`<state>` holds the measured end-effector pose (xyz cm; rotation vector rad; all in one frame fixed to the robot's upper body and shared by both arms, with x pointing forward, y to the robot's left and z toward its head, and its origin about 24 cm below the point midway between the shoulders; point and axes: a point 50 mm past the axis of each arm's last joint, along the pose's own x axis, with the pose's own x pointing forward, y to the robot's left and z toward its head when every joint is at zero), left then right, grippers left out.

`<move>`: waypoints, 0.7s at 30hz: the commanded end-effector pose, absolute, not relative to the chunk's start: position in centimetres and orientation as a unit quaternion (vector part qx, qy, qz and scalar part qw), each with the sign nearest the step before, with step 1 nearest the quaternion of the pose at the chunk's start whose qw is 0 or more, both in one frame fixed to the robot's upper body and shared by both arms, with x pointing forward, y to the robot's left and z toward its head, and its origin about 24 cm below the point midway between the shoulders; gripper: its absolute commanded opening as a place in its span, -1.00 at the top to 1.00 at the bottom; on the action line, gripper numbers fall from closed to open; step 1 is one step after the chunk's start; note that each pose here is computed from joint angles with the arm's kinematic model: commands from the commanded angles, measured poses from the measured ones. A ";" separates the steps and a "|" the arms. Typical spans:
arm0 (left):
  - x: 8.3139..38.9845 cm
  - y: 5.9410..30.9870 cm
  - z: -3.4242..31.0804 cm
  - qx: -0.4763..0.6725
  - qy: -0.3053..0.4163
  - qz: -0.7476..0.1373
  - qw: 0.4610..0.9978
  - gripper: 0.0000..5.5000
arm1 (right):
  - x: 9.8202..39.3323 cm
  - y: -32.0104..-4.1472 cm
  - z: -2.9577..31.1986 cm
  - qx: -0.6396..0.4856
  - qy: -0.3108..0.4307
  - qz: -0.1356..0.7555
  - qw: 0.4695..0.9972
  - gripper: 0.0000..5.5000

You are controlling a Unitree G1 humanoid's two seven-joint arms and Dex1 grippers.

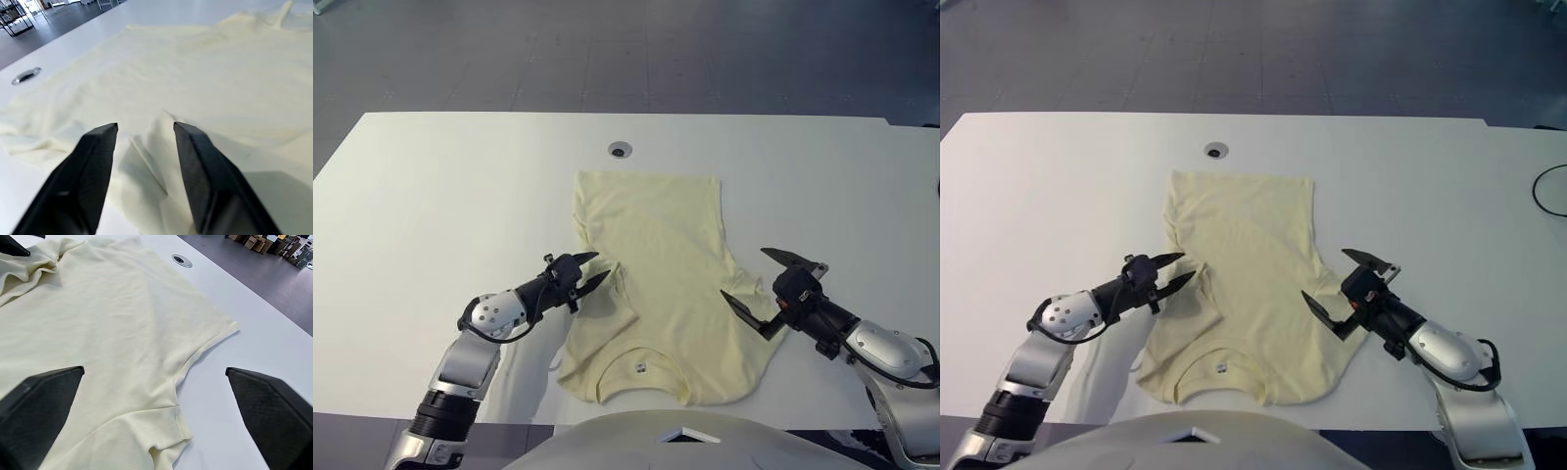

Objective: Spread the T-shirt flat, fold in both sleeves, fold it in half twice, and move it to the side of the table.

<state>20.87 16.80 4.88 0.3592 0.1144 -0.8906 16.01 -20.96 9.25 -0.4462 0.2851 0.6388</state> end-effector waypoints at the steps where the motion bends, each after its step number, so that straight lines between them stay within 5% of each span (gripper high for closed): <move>1: 20.4 18.0 5.8 0.186 0.051 -0.410 0.891 -0.05 | 16.1 -21.4 9.7 -0.230 0.137 0.305 0.914 -0.96; 6: 18.0 18.4 6.6 0.185 0.055 -0.402 0.895 -0.34 | 15.5 -23.2 11.3 -0.168 0.146 0.239 0.945 -0.96; 16: 12.2 19.4 6.7 0.189 0.118 -0.417 0.881 -0.92 | 12.7 -25.6 11.0 -0.053 0.310 0.163 0.935 -0.96; 21: 12.0 19.6 6.1 0.203 0.130 -0.413 0.878 -0.96 | 12.2 -25.5 9.8 -0.042 0.351 0.158 0.922 -0.76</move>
